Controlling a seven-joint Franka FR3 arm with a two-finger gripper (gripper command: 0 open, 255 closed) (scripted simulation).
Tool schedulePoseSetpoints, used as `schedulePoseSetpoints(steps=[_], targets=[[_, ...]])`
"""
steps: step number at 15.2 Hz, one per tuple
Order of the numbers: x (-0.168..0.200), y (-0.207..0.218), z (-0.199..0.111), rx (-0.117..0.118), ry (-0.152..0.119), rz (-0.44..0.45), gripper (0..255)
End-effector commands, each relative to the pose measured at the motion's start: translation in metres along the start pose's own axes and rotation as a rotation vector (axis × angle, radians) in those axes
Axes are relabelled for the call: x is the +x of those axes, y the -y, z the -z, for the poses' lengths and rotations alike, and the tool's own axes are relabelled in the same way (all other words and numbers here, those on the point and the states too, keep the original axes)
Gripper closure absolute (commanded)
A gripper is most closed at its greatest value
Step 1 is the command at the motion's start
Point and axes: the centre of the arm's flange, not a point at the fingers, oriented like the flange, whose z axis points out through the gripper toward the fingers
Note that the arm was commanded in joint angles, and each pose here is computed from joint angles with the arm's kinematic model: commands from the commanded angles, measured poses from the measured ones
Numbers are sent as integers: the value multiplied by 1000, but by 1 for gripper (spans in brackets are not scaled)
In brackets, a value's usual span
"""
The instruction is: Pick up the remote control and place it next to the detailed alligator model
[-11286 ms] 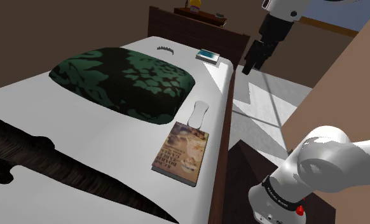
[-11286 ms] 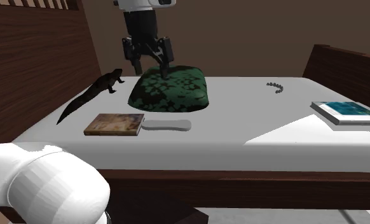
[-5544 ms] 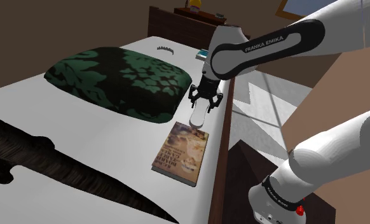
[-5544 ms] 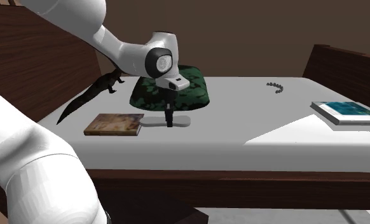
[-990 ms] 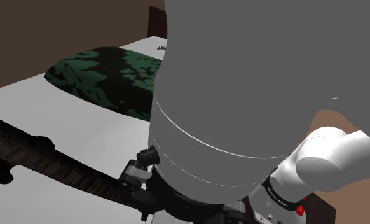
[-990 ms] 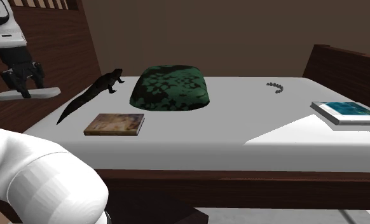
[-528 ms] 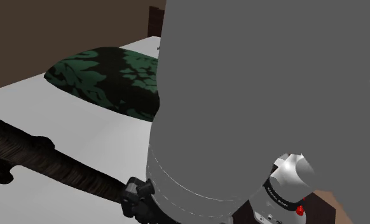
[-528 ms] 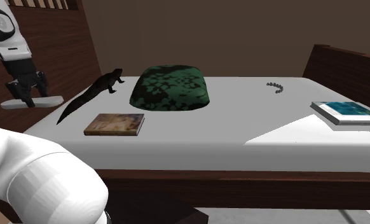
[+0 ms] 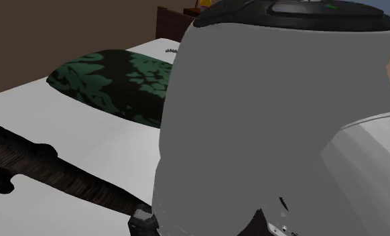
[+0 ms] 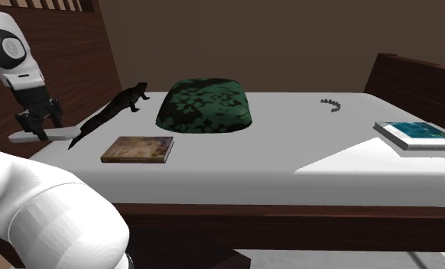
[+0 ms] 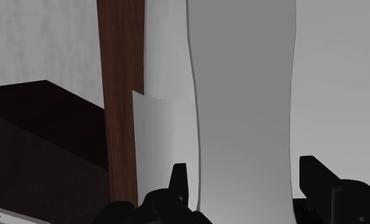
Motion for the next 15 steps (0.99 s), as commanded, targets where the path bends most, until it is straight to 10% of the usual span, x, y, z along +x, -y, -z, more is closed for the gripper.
schedulePoseSetpoints(steps=[1,15], targets=[[-1,2,-10,1,0,0,255],[-1,2,-69,1,0,0,255]])
